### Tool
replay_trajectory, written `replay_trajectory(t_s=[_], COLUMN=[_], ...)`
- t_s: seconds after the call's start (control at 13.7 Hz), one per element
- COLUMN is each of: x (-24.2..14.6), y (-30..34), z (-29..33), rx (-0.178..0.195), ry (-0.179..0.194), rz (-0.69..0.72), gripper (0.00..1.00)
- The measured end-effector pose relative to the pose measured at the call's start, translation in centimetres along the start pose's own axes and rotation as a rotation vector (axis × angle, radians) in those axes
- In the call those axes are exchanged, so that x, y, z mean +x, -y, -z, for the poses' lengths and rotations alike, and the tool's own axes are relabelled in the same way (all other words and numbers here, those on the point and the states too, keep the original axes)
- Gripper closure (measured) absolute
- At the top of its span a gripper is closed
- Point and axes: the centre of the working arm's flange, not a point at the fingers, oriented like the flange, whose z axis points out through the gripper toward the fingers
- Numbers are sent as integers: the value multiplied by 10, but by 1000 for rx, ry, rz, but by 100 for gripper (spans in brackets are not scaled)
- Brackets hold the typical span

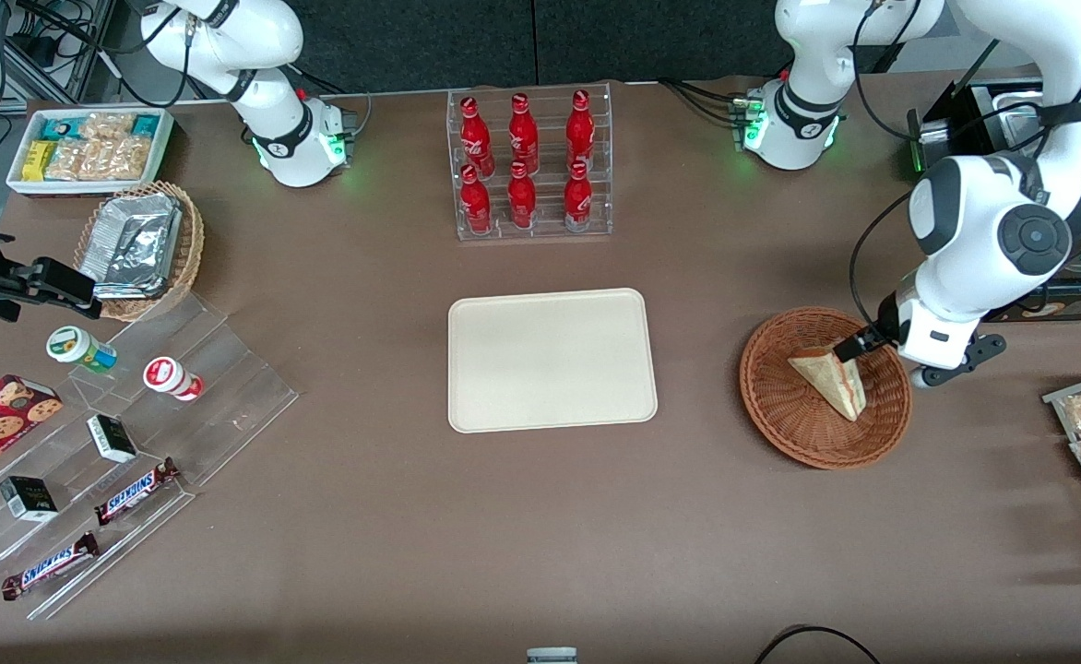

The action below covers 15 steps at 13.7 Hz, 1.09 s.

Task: Place sandwich from basket to tray
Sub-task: 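Move the left gripper down over the wrapped sandwich in the wicker basket, then close the left gripper on the sandwich's wrapped edge and lift it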

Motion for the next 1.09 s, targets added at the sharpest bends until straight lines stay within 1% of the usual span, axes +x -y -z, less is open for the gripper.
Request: replay_trajectory(t_s=[0.22,0.29,0.58,0.73,1.02,1.09], x=[4,5,6,5,-2,-3], y=[-4,-6,-9,-8,-4,-3], z=[-19,-26,-49,-63,-90,-93], rx=[-12,-15,-15,-7,25,28], ry=[-26,-29,-25,-14,27,32], rz=[133,171,215,216,217,217], gripper=[0,0,0,0,0,2])
